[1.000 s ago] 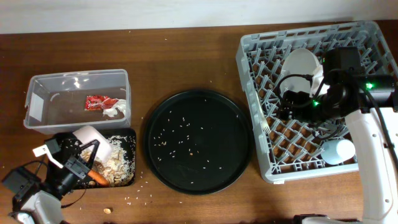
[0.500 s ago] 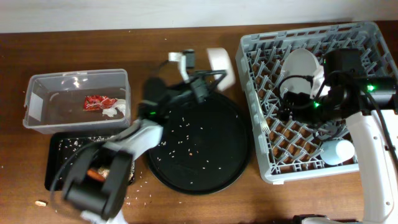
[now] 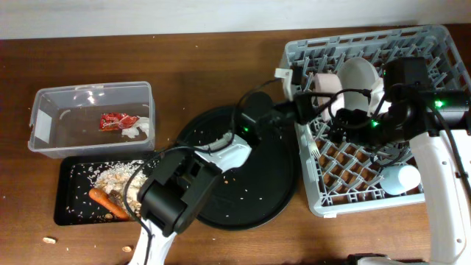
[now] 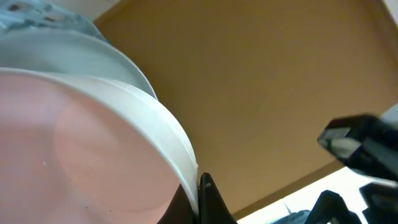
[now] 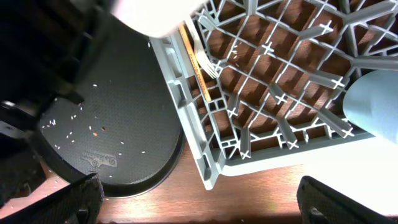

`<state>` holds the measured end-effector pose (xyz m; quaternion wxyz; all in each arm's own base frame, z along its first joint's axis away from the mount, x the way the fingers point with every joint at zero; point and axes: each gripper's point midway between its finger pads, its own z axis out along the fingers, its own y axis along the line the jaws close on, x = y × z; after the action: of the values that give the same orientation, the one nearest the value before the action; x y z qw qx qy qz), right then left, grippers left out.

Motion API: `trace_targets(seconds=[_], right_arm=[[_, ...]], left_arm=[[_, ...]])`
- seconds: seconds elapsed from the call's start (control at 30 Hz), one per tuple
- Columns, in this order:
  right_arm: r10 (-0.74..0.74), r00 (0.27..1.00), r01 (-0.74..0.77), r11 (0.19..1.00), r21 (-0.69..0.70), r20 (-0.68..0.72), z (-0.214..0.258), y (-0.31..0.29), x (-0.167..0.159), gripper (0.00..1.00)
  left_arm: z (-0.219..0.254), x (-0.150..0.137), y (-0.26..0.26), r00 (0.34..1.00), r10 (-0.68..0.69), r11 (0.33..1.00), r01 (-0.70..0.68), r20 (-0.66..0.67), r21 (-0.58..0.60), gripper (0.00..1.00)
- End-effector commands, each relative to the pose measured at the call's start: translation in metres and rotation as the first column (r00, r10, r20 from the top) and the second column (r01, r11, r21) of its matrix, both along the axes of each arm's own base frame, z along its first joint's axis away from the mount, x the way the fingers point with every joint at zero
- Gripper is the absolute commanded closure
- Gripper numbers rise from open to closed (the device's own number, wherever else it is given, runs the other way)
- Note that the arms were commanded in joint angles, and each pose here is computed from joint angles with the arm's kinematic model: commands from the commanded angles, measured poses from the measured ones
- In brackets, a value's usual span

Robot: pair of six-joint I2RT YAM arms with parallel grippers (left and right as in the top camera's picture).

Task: Sort waste into correct bins and load items into the dishwasher rack
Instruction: 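Carry the emptied pink bowl with the left gripper into the rack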

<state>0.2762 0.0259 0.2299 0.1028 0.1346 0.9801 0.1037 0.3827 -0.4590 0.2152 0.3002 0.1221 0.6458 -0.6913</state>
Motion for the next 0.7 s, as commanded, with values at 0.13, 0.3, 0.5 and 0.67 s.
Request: trace_targets(seconds=[0.13,0.3,0.5,0.67], right_arm=[[0.004,1.000,-0.004,1.000,-0.011,0.016,0.004,-0.002,0.000,0.01],[0.004,1.000,-0.004,1.000,-0.011,0.016,0.004,-0.002,0.000,0.01],[0.004,1.000,-0.004,1.000,-0.011,0.016,0.004,-0.002,0.000,0.01],[0.004,1.000,-0.004,1.000,-0.011,0.016,0.004,-0.002,0.000,0.01]], left_arm=[[-0.037,-0.021,-0.036,0.998,-0.062,0.996,0.062,0.008,0.059,1.00],[-0.048,-0.016,-0.038,0.996,-0.086,0.996,0.086,0.005,0.010,0.82],[-0.018,0.022,0.014,0.995,-0.094,0.996,0.094,0.042,0.001,0.01],[0.019,0.062,0.081,0.999,-0.040,0.997,0.040,0.000,0.064,0.01]])
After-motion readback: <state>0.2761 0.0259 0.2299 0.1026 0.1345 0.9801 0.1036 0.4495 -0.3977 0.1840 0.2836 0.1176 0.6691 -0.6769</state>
